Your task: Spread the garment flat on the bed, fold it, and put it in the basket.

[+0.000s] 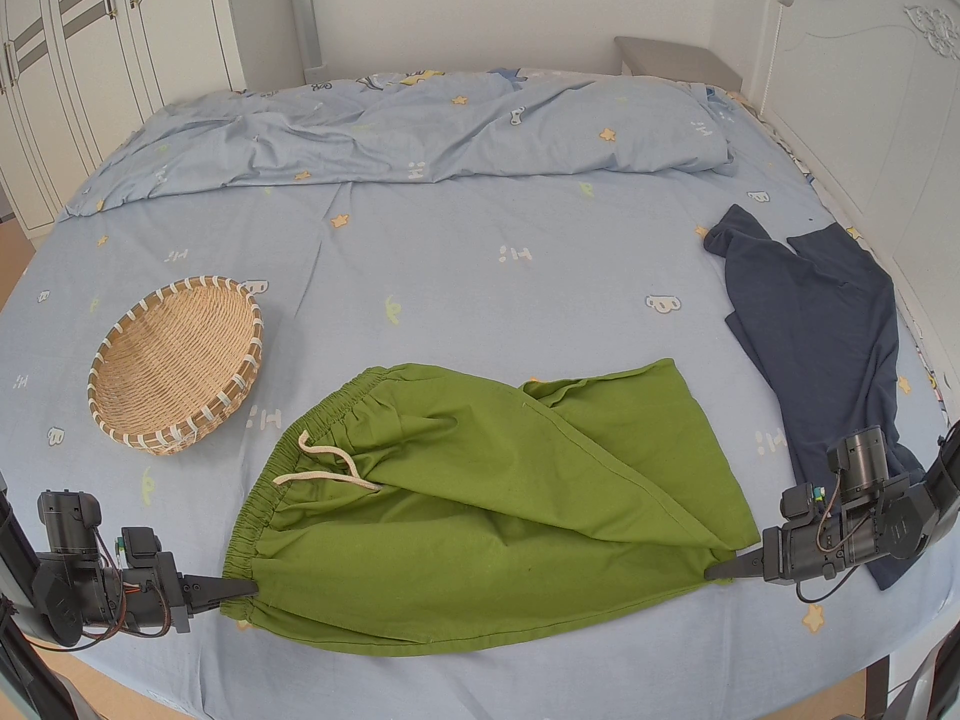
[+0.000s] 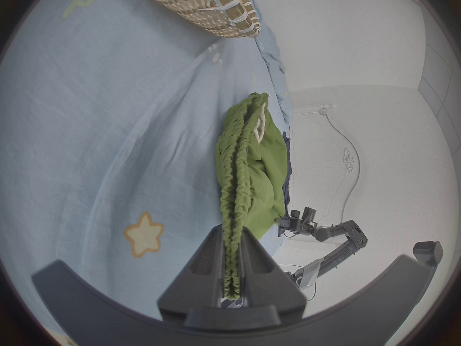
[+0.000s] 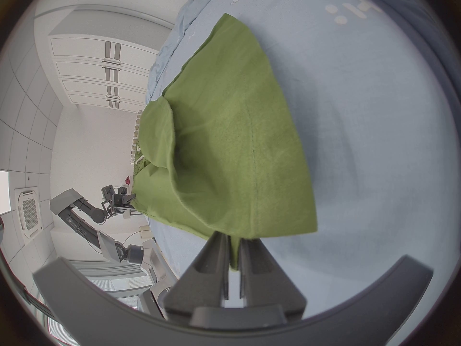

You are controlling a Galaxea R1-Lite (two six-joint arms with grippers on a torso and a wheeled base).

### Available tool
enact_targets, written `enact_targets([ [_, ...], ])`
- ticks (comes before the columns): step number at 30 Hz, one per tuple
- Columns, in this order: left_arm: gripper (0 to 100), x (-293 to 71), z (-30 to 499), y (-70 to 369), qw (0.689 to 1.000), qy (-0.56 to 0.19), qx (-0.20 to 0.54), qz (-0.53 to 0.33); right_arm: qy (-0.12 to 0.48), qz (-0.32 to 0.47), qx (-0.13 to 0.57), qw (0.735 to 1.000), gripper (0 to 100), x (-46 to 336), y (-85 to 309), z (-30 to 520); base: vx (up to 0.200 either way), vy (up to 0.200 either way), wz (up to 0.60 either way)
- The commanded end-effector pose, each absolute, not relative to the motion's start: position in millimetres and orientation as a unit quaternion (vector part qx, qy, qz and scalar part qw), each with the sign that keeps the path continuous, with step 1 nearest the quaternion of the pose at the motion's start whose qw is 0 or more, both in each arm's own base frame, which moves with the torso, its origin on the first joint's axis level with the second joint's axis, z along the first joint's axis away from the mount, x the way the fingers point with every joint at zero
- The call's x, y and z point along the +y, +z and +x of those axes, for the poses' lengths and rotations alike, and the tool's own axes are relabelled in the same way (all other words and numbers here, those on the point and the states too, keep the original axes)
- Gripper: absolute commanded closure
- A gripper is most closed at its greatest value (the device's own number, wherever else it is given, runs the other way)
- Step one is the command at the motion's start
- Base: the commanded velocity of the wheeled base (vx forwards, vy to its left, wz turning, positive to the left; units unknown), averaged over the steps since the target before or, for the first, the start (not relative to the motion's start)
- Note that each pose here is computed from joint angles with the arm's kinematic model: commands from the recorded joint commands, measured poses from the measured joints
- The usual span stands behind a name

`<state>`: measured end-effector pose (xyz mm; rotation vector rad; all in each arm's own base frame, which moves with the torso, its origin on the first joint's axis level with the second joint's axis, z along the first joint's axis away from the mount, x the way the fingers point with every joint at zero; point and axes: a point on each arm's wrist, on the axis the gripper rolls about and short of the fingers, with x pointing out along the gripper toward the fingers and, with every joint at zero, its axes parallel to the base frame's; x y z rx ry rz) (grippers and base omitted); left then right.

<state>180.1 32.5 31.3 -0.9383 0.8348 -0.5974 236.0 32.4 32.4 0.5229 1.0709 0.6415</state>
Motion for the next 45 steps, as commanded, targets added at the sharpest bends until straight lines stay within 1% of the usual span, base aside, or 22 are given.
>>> enact_targets([
  [1, 100, 31, 175, 28, 0.773, -0.248, 0.396, -0.429, 0.297, 0.236, 0.482, 0.790, 100, 30, 52, 211, 0.000, 0.000, 0.00],
  [5, 100, 25, 167, 21, 0.778, -0.241, 0.415, -0.405, 0.276, 0.231, 0.499, 0.788, 100, 29, 54, 202, 0.000, 0.000, 0.00],
  [8, 100, 23, 164, 12, 0.785, -0.220, 0.441, -0.376, 0.255, 0.231, 0.521, 0.781, 100, 24, 50, 194, 0.000, 0.000, 0.00],
  [14, 100, 23, 162, 7, 0.788, -0.218, 0.453, -0.356, 0.255, 0.225, 0.544, 0.767, 100, 23, 39, 177, 0.000, 0.000, 0.00],
  [22, 100, 23, 158, 4, 0.790, -0.186, 0.476, -0.340, 0.253, 0.227, 0.548, 0.764, 100, 23, 28, 175, 0.000, 0.000, 0.00],
  [28, 100, 22, 155, 2, 0.791, -0.198, 0.484, -0.317, 0.249, 0.229, 0.549, 0.764, 100, 21, 21, 172, 0.000, 0.000, 0.00],
  [38, 100, 23, 156, 2, 0.793, -0.198, 0.482, -0.316, 0.250, 0.228, 0.550, 0.763, 100, 22, 20, 173, 0.000, 0.000, 0.00],
  [39, 100, 23, 156, 2, 0.793, -0.198, 0.482, -0.316, 0.251, 0.228, 0.550, 0.763, 0, 22, 20, 173, 0.000, 0.000, 0.00],
  [41, 100, 23, 156, 2, 0.793, -0.198, 0.482, -0.316, 0.251, 0.227, 0.550, 0.763, 0, 22, 20, 173, 0.000, 0.000, 0.00],
  [42, 0, 23, 156, 2, 0.793, -0.198, 0.482, -0.316, 0.251, 0.227, 0.550, 0.763, 0, 22, 20, 173, 0.000, 0.000, 0.00],
  [45, 0, 23, 156, 2, 0.794, -0.199, 0.481, -0.315, 0.253, 0.228, 0.549, 0.764, 0, 22, 20, 173, 0.000, 0.000, 0.00],
])
